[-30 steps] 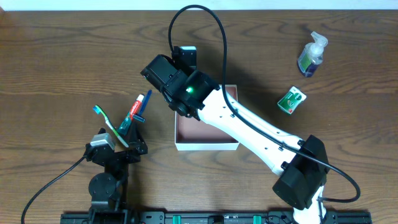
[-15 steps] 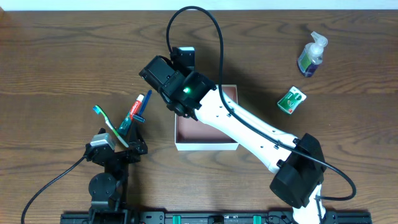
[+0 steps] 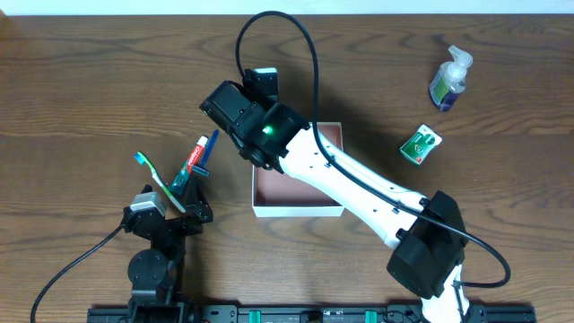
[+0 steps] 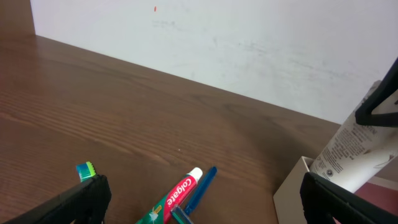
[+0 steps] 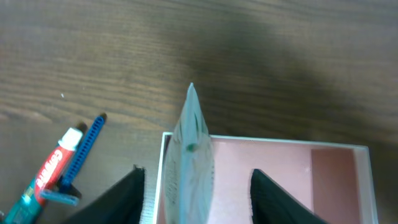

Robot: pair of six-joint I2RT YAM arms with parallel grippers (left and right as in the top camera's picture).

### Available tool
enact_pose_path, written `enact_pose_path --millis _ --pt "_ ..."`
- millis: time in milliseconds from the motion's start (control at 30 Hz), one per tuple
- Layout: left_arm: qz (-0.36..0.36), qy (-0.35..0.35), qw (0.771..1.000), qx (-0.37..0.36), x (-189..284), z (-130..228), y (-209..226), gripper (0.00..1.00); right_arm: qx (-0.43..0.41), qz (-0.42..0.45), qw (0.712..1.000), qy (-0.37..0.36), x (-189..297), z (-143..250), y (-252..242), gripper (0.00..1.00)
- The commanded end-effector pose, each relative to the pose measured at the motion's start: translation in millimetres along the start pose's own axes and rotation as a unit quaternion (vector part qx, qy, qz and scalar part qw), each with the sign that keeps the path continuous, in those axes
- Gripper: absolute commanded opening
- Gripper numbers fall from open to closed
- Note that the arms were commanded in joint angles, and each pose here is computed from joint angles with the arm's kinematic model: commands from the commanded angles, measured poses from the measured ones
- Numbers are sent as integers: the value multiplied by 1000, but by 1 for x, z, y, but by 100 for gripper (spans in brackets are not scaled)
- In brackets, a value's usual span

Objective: Pack container
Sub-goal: 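Open the right gripper to release the tube in the box, then move the right gripper to the blue soap pump bottle and grasp it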

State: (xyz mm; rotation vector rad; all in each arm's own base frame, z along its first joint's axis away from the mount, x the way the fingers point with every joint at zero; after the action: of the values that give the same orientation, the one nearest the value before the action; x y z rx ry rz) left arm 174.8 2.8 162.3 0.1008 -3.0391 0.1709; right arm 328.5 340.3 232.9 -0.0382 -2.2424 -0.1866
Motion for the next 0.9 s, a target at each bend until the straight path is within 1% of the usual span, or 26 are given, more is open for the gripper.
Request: enact_pose_path --millis 0,33,100,200,300,400,500,700,867 --pt "-11 25 1000 -11 -1 14 4 98 14 -46 998 -41 51 -31 4 63" --pt "-11 25 1000 -11 -1 14 4 98 16 -53 997 -47 63 -37 2 64" --pt "-11 25 1000 -11 -1 14 4 98 11 -64 996 -65 91 -54 -6 64" --pt "-11 25 1000 -11 -1 14 4 98 6 -77 992 -95 128 -80 -28 70" --pt "-11 25 1000 -11 -1 14 4 98 -8 -69 990 -124 154 -109 -66 74" --pt "-11 25 1000 -11 -1 14 4 98 -36 -34 990 -135 164 -138 -123 79" --pt "-11 25 1000 -11 -1 14 4 98 -47 -13 992 -114 158 -155 -170 82" --pt "-11 25 1000 -11 -1 14 4 98 -52 9 997 -48 119 -180 -254 88" --pt "-11 25 1000 -11 -1 14 4 98 -29 27 999 -14 82 -191 -298 93"
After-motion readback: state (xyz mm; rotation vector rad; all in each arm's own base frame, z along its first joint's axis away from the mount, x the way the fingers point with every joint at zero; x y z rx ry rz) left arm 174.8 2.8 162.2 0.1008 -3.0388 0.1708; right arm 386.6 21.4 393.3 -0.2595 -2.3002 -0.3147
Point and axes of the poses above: each gripper's point midway between its finger pads, its own x axis back along the fingers, its own y axis along the line the jaws close on, z = x × y, the point moved 7 cm from there along x, back along the fingers, and after that the axes turned 10 degrees about -x, right-handed, at the moved point
